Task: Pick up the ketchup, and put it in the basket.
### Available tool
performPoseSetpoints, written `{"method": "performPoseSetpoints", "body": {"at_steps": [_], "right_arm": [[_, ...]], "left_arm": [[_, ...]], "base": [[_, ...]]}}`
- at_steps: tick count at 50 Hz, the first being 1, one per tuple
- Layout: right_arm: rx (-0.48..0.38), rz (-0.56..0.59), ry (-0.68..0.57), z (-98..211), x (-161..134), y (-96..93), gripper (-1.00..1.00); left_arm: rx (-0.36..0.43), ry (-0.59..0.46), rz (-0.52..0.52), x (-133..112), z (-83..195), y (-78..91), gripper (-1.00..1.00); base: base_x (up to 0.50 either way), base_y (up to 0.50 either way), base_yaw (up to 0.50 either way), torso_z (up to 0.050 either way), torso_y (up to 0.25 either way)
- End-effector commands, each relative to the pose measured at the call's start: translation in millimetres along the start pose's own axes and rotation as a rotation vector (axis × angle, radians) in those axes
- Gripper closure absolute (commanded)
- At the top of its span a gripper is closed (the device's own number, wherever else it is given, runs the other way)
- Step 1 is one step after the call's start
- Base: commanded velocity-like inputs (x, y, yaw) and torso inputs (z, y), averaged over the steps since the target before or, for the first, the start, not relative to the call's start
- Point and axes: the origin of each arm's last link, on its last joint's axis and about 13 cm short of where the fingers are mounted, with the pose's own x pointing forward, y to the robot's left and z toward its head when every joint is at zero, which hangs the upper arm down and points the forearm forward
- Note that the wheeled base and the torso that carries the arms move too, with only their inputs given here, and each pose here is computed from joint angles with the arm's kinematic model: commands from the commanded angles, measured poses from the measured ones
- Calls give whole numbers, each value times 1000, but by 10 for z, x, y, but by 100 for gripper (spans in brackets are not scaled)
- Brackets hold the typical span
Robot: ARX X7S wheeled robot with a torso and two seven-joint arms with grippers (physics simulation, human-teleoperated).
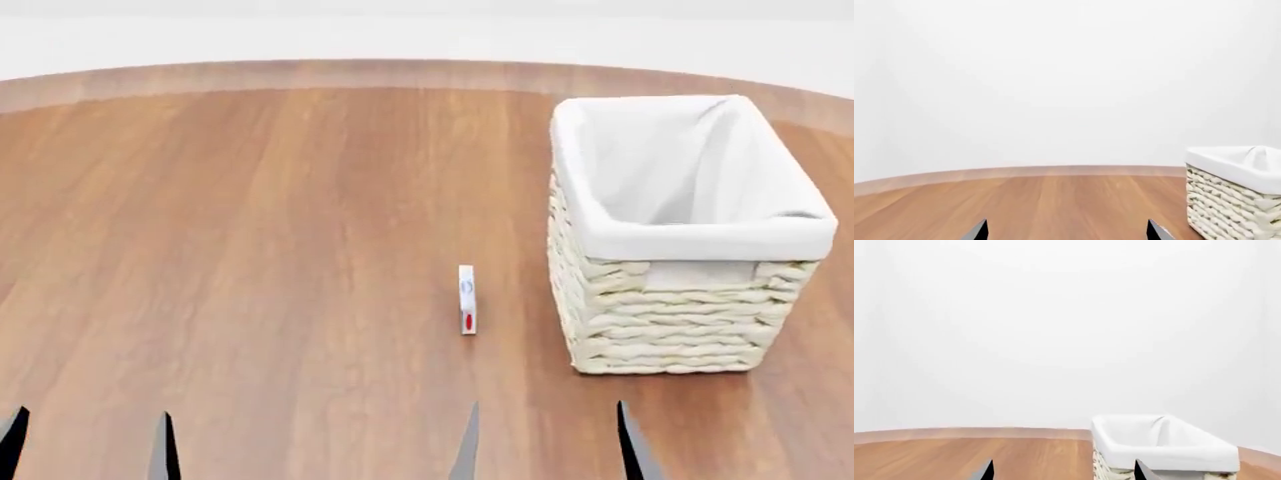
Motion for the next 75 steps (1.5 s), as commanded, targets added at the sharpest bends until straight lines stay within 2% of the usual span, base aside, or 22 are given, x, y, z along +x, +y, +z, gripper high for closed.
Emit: {"method": "performPoseSetpoints", "body": {"at_steps": [1, 17, 21, 33, 59, 71, 75], "right_arm": [[-16, -18, -6, -2, 19, -25, -100], [-26, 4, 30, -64, 25, -1, -100], [-19, 58, 24, -48, 16, 22, -100], [-14, 45, 0, -27, 10, 15, -100], [-17, 42, -1, -36, 6, 13, -100], [-18, 43, 1, -49, -1, 21, -100], [-13, 48, 3, -52, -2, 23, -100]], "left_arm": [[8, -10, 9, 4, -8, 11, -100], [10, -5, -3, 9, -27, 7, -100], [11, -3, -4, 18, -33, 6, -100], [16, -2, -4, 20, -39, 5, -100], [19, 6, -11, 10, -54, 3, -100], [8, 39, -39, -2, -70, 2, -100], [-26, 43, -57, -17, -48, 21, -100]], "base": [[500, 0, 0, 0, 0], [494, 0, 0, 0, 1], [0, 0, 0, 0, 0], [0, 0, 22, 0, 0], [0, 0, 500, 0, 0], [0, 0, 0, 0, 0], [0, 0, 0, 0, 0]]}}
